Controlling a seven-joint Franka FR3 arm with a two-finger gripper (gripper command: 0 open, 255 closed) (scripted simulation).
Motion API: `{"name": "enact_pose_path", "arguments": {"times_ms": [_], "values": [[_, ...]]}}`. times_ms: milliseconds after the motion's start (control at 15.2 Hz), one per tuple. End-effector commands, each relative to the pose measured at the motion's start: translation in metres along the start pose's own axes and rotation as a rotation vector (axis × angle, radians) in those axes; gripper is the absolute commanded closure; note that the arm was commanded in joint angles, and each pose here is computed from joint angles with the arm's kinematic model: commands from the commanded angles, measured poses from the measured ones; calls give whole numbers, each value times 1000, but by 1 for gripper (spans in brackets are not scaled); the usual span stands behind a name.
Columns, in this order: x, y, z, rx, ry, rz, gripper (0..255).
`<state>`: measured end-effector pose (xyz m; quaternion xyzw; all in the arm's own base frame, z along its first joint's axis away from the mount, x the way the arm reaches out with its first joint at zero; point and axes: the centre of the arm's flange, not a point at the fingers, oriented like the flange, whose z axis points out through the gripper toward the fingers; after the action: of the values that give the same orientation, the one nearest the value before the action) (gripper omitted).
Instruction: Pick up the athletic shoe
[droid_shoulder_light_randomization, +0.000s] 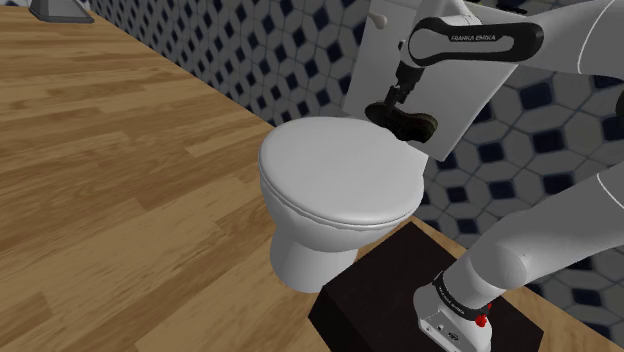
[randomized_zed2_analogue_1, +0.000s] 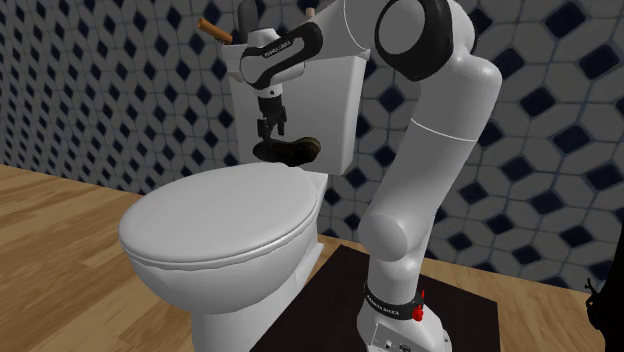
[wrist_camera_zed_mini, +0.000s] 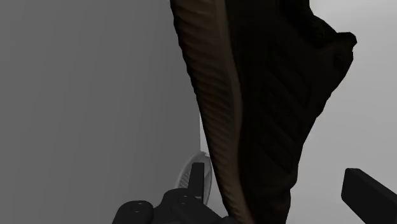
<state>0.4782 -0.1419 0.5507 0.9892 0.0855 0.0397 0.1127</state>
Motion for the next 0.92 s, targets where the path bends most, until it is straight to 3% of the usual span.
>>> {"name": "enact_pose_path", "arguments": {"times_ms": [0, 594, 660, 858], "values": [[12, 12, 4, -12, 8, -11, 0], [10, 3, 42, -12, 8, -11, 0], [10, 2, 43, -12, 8, -11, 255], [10, 2, 43, -12, 8, -11, 255]]}}
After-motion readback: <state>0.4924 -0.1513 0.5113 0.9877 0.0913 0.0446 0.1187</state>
